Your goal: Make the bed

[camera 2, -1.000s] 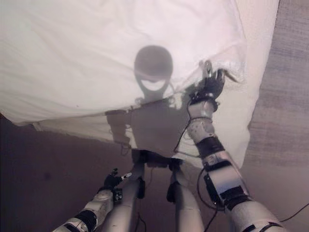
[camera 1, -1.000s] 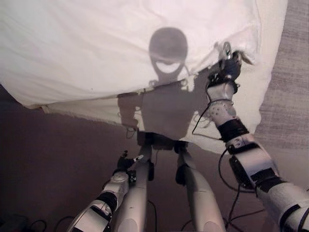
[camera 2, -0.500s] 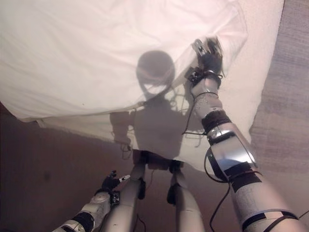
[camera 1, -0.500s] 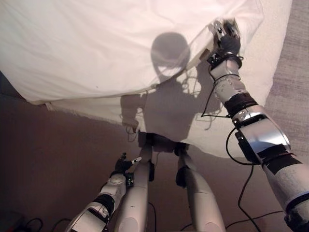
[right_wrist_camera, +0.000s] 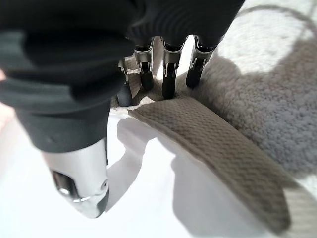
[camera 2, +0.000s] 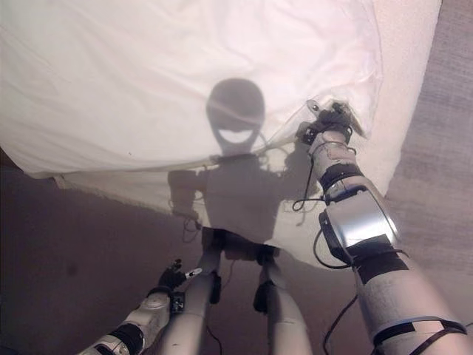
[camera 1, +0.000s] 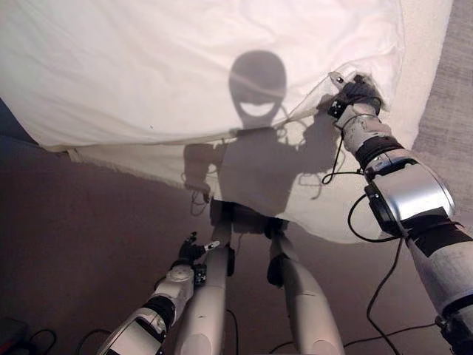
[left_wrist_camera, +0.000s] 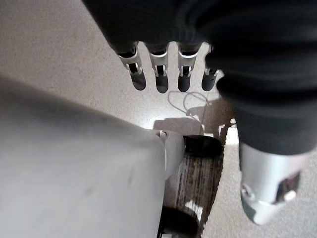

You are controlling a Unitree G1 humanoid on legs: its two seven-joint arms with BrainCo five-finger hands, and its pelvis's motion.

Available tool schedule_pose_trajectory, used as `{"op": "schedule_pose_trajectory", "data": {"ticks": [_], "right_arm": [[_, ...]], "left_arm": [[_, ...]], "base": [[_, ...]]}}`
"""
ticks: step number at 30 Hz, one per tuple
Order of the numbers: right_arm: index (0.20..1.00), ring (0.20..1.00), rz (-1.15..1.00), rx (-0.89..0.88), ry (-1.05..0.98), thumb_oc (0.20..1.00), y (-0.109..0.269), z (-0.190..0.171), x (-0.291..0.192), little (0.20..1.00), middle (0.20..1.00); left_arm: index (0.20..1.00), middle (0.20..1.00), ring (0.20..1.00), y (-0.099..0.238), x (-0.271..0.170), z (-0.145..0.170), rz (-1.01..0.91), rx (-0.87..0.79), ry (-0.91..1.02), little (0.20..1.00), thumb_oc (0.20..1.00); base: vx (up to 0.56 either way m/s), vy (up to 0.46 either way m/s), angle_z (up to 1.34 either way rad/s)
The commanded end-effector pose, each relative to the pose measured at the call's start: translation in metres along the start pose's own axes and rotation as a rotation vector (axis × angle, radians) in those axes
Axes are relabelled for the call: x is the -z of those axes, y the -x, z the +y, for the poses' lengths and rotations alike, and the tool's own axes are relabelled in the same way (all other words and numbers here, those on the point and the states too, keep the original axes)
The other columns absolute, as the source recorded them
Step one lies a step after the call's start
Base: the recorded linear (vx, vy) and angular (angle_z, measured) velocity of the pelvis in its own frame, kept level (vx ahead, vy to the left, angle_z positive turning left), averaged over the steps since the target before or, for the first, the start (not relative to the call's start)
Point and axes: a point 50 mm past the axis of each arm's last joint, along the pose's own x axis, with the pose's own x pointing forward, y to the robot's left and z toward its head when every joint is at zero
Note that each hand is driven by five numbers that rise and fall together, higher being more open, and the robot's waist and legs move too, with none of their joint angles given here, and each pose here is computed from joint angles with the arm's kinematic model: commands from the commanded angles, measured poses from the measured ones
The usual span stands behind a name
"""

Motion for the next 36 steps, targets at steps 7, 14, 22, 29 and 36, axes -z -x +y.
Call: {"op": "schedule_pose_trajectory", "data": {"ticks": [7,14,22,29,36], "right_arm": [[1.0,1.0,0.074,0.0,-0.313,1.0,0.025,0.034,0.03,1.0,1.0],[1.0,1.0,0.064,-0.204,-0.203,1.0,0.045,0.066,0.039,1.0,1.0],[0.2,0.2,-0.067,-0.381,-0.234,0.2,0.061,0.094,0.003,0.2,0.2],[0.2,0.2,-0.186,-0.395,-0.297,0.2,0.065,0.093,-0.03,0.2,0.2],[0.2,0.2,-0.263,-0.396,-0.36,0.2,0.065,0.082,-0.05,0.2,0.2]], "left_arm": [[1.0,1.0,1.0,0.002,0.016,-0.004,0.079,-0.055,0.02,1.0,1.0],[1.0,1.0,1.0,0.002,0.01,-0.007,0.054,-0.038,0.045,1.0,1.0],[1.0,1.0,1.0,0.006,-0.01,-0.018,-0.054,0.049,0.131,1.0,1.0],[1.0,1.0,1.0,0.032,-0.065,-0.046,-0.283,0.288,0.347,1.0,1.0],[1.0,1.0,1.0,0.075,-0.109,-0.067,-0.422,0.611,0.504,1.0,1.0]], "base": [[0.0,0.036,-0.02],[0.0,0.009,-0.03],[0.0,-0.007,-0.01],[-0.02,-0.003,-0.01],[-0.05,0.009,-0.06]]}}
